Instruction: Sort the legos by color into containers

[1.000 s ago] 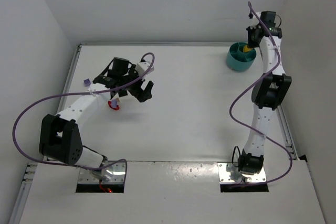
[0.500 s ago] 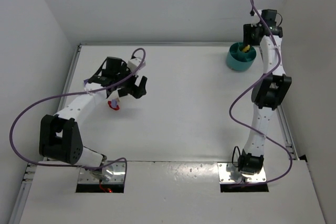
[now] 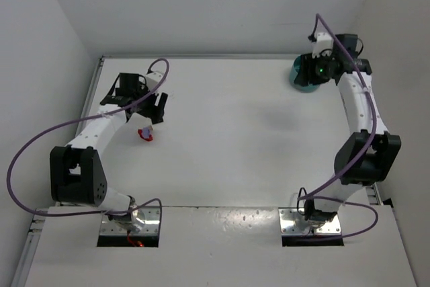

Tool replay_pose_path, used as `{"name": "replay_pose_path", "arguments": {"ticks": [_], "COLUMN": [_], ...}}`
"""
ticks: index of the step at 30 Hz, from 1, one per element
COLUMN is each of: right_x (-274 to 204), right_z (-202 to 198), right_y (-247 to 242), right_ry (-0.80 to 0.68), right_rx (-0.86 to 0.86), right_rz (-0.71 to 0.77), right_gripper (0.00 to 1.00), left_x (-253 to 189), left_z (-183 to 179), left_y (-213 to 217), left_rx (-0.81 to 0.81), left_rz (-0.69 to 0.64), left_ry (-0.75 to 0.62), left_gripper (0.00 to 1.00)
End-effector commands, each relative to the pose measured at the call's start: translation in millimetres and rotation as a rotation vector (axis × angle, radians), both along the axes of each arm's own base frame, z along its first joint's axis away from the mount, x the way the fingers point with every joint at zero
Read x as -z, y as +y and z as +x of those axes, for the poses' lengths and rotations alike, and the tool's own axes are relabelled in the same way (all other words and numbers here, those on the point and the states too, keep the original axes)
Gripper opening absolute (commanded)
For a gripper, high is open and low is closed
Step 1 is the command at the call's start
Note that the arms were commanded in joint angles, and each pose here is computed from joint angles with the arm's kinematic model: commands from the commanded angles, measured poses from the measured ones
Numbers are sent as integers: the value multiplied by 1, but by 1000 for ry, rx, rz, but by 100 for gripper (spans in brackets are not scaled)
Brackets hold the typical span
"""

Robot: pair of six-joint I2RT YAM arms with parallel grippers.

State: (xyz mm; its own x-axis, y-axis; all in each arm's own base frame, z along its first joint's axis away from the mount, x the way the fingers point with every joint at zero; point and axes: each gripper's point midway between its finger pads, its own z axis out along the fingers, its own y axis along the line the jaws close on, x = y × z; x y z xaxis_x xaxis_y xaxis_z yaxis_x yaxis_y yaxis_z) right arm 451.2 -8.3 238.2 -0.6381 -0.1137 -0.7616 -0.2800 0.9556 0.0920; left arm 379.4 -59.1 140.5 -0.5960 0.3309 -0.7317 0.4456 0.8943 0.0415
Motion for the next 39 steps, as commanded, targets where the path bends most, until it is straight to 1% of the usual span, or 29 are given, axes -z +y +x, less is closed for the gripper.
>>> {"name": "replay_pose_path", "arguments": {"ticks": [1,2,3,5,6,7,10,12,18,19,20,26,28,31,33,36,38,39], "right_x": [58,63,76,82,90,90,97,97,100,101,101,99,100,104,100,104,101,101], "right_z": [-32,-36,-46,-53,-58,-58,-64,-64,-65,-68,-66,-63,-63,-63,-61,-62,-60,-60], "right_y": [23,28,31,38,42,42,51,51,61,61,65,65,68,68,72,72,72,72], "right_ry": [106,109,141,153,174,174,196,196,206,219,219,219,229,238,228,246,237,237], "right_rx": [-83,-92,-93,-103,-112,-112,-137,-137,-164,-163,-172,-173,-181,-181,-191,-190,-190,-190], "right_rz": [37,37,55,69,71,71,80,80,86,88,87,87,87,88,86,88,87,87], "right_gripper": [50,51,53,56,59,60,65,66,67,67,67,67,67,67,67,67,67,67], "left_x": [23,29,37,43,49,57,64,74,90,99,101,116,121,134,140,147,135,127], "left_z": [0,1,4,9,16,15,28,36,58,59,62,66,65,56,53,45,48,54], "left_y": [29,34,36,41,46,46,47,48,48,48,49,45,43,42,44,47,50,57], "left_rx": [-38,-42,-37,-6,13,28,60,82,142,155,177,272,292,321,329,328,285,264], "left_rz": [119,148,168,214,238,248,272,287,319,325,341,329,322,318,311,298,249,253], "left_ry": [47,59,78,90,99,119,131,149,160,178,175,219,232,278,296,319,281,245], "left_gripper": [78,78,82,85,89,89,89,89,89,89,87,84,81,81,76,76,76,76]}}
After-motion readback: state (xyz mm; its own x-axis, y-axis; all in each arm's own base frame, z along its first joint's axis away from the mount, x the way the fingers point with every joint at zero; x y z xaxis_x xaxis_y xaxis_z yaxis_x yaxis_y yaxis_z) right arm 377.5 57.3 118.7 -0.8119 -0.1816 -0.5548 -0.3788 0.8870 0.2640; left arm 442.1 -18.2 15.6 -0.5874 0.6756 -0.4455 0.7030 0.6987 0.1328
